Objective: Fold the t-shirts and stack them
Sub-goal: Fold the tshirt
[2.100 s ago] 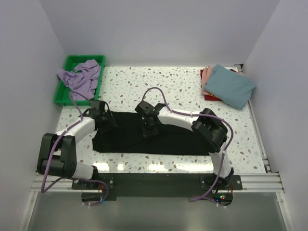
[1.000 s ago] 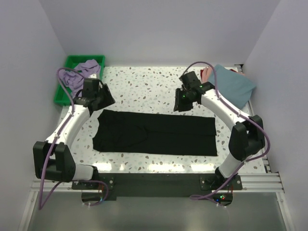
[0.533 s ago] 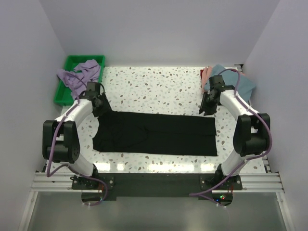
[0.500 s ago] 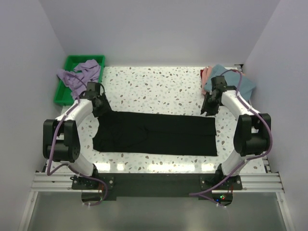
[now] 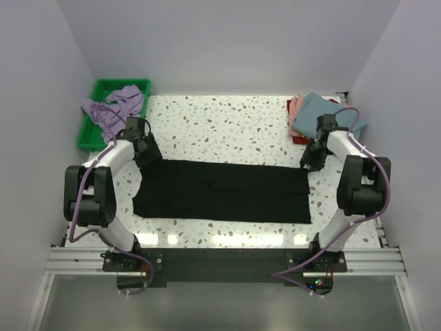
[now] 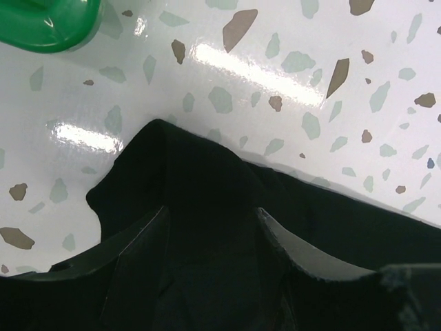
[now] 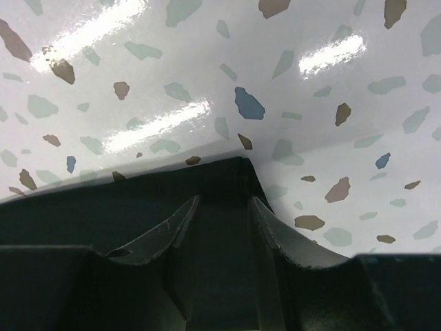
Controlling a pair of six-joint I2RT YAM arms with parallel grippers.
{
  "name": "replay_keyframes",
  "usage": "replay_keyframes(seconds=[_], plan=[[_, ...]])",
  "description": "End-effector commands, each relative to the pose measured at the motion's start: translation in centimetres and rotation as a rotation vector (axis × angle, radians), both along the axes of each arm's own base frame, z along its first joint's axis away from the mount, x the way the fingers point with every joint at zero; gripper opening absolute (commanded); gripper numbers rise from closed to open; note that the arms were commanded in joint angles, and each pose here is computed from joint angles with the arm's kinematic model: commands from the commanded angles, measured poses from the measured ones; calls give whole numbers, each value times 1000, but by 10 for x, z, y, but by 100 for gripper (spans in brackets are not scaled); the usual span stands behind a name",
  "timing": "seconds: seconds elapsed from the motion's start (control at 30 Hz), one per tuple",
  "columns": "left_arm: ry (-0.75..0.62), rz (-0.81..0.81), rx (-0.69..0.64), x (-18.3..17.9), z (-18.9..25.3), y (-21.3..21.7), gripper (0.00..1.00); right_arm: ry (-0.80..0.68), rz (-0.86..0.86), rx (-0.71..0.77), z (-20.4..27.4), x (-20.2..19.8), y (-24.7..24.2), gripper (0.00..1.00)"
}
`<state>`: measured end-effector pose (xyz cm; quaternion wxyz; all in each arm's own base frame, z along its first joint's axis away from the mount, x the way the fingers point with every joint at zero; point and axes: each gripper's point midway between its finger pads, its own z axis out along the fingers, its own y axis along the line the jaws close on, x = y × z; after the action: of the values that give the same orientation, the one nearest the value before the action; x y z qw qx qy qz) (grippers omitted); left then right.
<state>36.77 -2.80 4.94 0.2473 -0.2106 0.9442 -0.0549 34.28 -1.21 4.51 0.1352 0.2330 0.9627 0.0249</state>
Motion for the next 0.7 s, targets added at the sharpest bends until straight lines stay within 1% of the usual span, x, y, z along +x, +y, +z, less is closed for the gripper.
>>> replay_keyframes(seconds=[0.0, 0.2, 0.33, 0.47, 0.67], plan=[[-80, -6, -5, 22, 19, 1, 57, -6, 0, -38, -8, 4, -9, 37], [-84, -11, -3, 23, 23, 2, 57, 1, -14, -59, -16, 8, -15, 37], [-88, -10, 2, 23, 25, 5, 57, 6, -23, -56, -23, 6, -15, 34], [-91, -15, 4, 24, 26, 5, 57, 17, -30, -75, -31, 4, -18, 27], [-85, -28, 13, 23, 22, 6, 57, 19, -41, -95, -40, 5, -22, 24]])
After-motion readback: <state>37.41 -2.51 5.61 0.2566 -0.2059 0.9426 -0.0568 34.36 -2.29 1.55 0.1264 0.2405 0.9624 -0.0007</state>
